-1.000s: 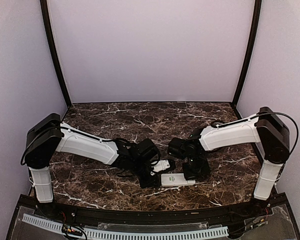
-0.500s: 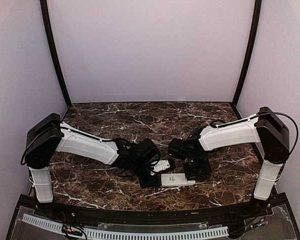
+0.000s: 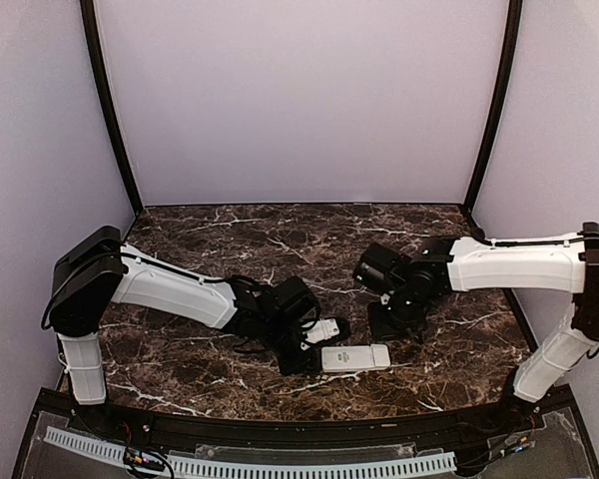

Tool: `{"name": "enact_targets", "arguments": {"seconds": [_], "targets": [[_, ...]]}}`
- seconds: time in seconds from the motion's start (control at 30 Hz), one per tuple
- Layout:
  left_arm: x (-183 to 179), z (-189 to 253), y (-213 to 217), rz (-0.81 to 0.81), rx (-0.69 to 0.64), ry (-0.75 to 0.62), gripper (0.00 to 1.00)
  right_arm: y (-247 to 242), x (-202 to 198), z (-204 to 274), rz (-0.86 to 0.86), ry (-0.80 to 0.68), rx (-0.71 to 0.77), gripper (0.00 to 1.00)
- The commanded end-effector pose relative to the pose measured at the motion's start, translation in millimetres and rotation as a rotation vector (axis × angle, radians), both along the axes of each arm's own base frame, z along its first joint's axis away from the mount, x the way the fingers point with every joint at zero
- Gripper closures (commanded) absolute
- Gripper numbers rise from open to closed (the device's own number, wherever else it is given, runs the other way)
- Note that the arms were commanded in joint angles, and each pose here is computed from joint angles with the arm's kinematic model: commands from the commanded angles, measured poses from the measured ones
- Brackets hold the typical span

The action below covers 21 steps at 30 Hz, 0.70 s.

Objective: Load the batteries into the remote control
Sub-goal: Press the battery cover on the remote control without the battery cover.

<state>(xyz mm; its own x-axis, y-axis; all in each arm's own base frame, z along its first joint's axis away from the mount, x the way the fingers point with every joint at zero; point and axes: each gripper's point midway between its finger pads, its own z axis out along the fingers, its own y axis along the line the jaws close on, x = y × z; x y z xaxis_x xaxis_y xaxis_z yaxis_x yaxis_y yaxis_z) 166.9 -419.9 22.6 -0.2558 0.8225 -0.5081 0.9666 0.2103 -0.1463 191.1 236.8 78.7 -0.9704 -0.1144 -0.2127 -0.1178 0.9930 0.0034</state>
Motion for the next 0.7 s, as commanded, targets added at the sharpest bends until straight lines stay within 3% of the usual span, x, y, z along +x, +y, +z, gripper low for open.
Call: {"name": "enact_targets", "arguments": {"seconds": [0.0, 0.17, 0.67], "targets": [[-5.1, -3.9, 3.6, -0.016, 0.026, 0.024, 0.83, 23.5, -0.7, -6.1, 0.037, 0.019, 0.15, 1.0], [-5.3, -3.8, 3.5, -0.017, 0.025, 0.026, 0.82, 22.9, -9.6, -27.3, 0.045, 0.092, 0.109, 1.0], [-5.1, -4.4, 3.7, -0.018, 0.026, 0.026, 0.82, 16.9, -16.0, -44.6, 0.025, 0.13, 0.086, 1.0]]}}
